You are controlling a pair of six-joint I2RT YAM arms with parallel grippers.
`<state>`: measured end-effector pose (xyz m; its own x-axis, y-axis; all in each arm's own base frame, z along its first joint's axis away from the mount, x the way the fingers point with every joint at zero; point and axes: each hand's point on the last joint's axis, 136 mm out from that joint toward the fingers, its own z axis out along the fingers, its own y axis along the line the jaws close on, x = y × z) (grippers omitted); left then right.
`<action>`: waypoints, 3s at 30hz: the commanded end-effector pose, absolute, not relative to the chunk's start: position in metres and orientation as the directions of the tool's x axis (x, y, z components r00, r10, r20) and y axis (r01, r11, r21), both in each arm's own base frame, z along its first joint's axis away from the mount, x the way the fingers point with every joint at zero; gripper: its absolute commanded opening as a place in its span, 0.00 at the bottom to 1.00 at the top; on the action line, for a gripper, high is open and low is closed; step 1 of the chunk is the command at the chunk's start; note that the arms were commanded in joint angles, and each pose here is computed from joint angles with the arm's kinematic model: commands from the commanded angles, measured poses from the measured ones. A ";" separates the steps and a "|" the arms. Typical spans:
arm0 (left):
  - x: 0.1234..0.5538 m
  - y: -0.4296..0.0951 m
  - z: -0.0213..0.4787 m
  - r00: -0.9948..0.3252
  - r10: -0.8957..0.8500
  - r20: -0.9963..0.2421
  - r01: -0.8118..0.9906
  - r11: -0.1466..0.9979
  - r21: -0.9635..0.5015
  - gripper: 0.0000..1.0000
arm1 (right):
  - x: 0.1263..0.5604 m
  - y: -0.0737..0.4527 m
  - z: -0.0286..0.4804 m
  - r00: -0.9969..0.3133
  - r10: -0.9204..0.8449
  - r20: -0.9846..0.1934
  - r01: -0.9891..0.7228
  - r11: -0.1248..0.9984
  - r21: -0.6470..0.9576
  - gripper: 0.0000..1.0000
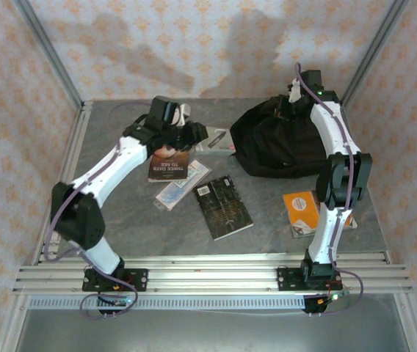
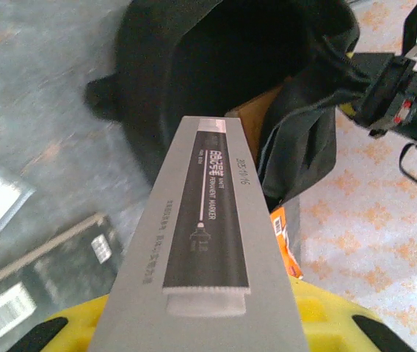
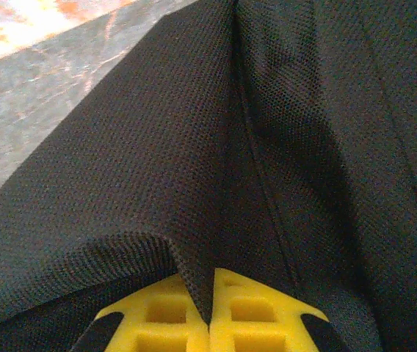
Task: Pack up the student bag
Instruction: Open the student bag at the top-right of the table, then place the loose stationery in the student bag.
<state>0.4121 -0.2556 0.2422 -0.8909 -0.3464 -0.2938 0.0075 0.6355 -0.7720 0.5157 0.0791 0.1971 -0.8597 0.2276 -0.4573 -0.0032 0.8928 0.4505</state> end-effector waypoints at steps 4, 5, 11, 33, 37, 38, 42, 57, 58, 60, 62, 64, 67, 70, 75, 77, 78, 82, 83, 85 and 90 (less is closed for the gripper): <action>0.455 -0.313 0.235 -0.893 -0.293 -0.341 0.085 0.634 -0.768 0.23 | 0.502 0.111 0.234 -0.859 0.229 -0.457 -0.104 0.798 0.594 0.00; 0.462 -0.319 0.226 -0.896 -0.287 -0.337 0.083 0.640 -0.764 0.21 | 0.501 0.111 0.235 -0.861 0.228 -0.455 -0.106 0.794 0.598 0.00; 0.482 -0.361 0.235 -0.906 -0.270 -0.326 0.129 0.558 -0.820 0.21 | 0.494 0.115 0.234 -0.872 0.237 -0.429 -0.099 0.771 0.629 0.19; 0.472 -0.412 0.270 -0.911 -0.282 -0.302 0.212 0.309 -0.927 0.20 | 0.457 0.098 0.290 -0.773 0.335 -0.539 -0.034 0.826 0.562 0.71; 0.472 -0.416 0.272 -0.911 -0.277 -0.305 0.215 0.309 -0.926 0.20 | 0.464 0.089 0.274 -0.778 0.322 -0.540 0.021 0.872 0.489 0.71; 0.472 -0.416 0.271 -0.912 -0.276 -0.302 0.213 0.310 -0.927 0.20 | 0.467 0.082 0.270 -0.776 0.322 -0.542 0.048 0.887 0.459 0.71; 0.472 -0.416 0.268 -0.914 -0.275 -0.298 0.207 0.317 -0.926 0.20 | 0.478 0.069 0.261 -0.771 0.326 -0.547 0.104 0.912 0.397 0.60; 0.491 -0.377 0.197 -0.901 -0.297 -0.315 0.060 0.634 -0.771 0.18 | 0.475 0.052 0.342 -0.598 0.394 -0.698 0.118 0.904 0.410 0.00; 0.495 -0.380 0.196 -0.902 -0.305 -0.307 0.053 0.626 -0.778 0.18 | 0.473 0.053 0.346 -0.590 0.404 -0.699 0.113 0.899 0.424 0.00; 0.504 -0.386 0.195 -0.898 -0.322 -0.299 0.045 0.610 -0.791 0.18 | 0.469 0.055 0.352 -0.585 0.419 -0.694 0.107 0.888 0.447 0.00; 0.515 -0.393 0.194 -0.895 -0.345 -0.283 0.030 0.587 -0.809 0.18 | 0.467 0.059 0.356 -0.581 0.437 -0.686 0.096 0.874 0.476 0.00; 0.526 -0.405 0.196 -0.892 -0.374 -0.254 0.019 0.531 -0.847 0.19 | 0.465 0.064 0.361 -0.578 0.456 -0.677 0.079 0.857 0.510 0.00; 0.543 -0.422 0.198 -0.881 -0.424 -0.211 -0.001 0.447 -0.895 0.19 | 0.465 0.069 0.365 -0.574 0.471 -0.671 0.067 0.843 0.534 0.00; 0.557 -0.441 0.202 -0.869 -0.465 -0.168 -0.003 0.345 -0.938 0.20 | 0.465 0.075 0.365 -0.579 0.477 -0.661 0.055 0.832 0.552 0.00; 0.568 -0.465 0.201 -0.863 -0.482 -0.153 0.014 0.279 -0.960 0.23 | 0.464 0.093 0.362 -0.607 0.466 -0.644 0.015 0.816 0.578 0.00; 0.572 -0.473 0.194 -0.859 -0.495 -0.135 0.003 0.258 -0.966 0.24 | 0.465 0.097 0.359 -0.613 0.465 -0.639 0.011 0.813 0.581 0.00; 0.573 -0.477 0.189 -0.856 -0.503 -0.122 -0.003 0.242 -0.970 0.25 | 0.466 0.100 0.358 -0.615 0.466 -0.636 0.007 0.810 0.586 0.00; 0.574 -0.497 0.183 -0.831 -0.547 -0.103 0.012 0.167 -0.986 0.31 | 0.472 0.106 0.347 -0.627 0.468 -0.623 0.013 0.806 0.592 0.00; 0.573 -0.504 0.185 -0.822 -0.558 -0.112 0.028 0.157 -0.987 0.38 | 0.473 0.107 0.345 -0.628 0.471 -0.620 0.016 0.804 0.595 0.00; 0.566 -0.515 0.194 -0.805 -0.568 -0.172 0.084 0.179 -0.980 0.71 | 0.477 0.107 0.339 -0.625 0.481 -0.615 0.027 0.800 0.599 0.00; 0.556 -0.518 0.198 -0.820 -0.523 -0.233 0.117 0.245 -0.962 1.00 | 0.479 0.101 0.327 -0.614 0.490 -0.619 0.055 0.809 0.585 0.00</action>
